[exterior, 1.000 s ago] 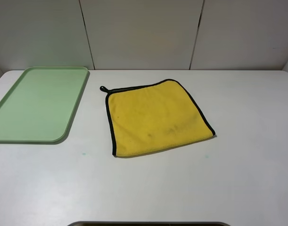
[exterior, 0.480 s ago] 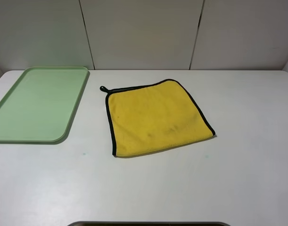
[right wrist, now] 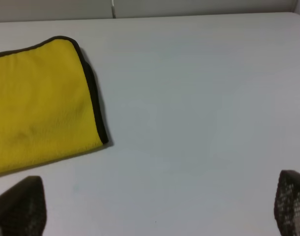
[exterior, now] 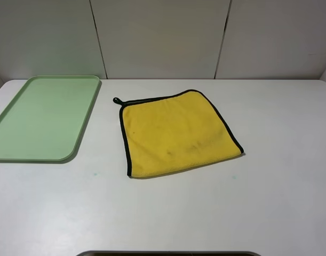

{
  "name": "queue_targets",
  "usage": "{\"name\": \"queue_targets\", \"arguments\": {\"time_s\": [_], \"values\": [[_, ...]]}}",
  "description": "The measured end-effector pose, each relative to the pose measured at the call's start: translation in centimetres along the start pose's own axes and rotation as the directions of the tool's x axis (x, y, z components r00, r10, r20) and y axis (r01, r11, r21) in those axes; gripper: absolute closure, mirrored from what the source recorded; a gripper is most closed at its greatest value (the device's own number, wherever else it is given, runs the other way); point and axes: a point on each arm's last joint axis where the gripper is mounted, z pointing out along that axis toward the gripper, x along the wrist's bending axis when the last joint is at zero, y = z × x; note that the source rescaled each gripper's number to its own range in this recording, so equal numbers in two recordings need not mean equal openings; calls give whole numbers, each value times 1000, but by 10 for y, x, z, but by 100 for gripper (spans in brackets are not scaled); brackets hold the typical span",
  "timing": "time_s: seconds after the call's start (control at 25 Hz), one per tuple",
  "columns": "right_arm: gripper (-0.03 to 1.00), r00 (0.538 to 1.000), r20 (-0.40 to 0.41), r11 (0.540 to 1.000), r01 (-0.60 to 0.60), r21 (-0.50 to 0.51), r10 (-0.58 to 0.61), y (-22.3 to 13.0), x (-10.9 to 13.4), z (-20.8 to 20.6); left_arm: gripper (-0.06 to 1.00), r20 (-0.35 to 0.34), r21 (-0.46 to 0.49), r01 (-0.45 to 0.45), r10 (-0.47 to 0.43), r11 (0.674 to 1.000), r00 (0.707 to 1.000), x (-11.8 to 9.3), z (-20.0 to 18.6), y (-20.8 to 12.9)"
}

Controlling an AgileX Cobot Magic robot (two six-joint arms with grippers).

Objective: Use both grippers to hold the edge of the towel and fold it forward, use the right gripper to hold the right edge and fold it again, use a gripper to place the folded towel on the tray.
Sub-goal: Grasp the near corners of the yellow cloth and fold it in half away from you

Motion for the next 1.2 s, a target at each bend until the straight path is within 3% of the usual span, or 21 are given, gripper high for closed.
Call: {"name": "queue_targets", "arguments": {"time_s": [0.68, 1.04, 1.2], "values": [[-3, 1000, -17, 1000, -14, -2, 14, 0, 2, 0, -5, 0, 0, 0, 0, 1000, 1000, 0, 0, 0], [-3, 993, -115, 1000, -5, -3, 4, 0, 4, -1, -5, 0, 1, 0, 0, 1000, 1000, 0, 0, 0], [-3, 991, -131, 1000, 2, -5, -2, 0, 4, -1, -5, 3, 56, -19, 19, 998, 1000, 1, 5, 7]]}}
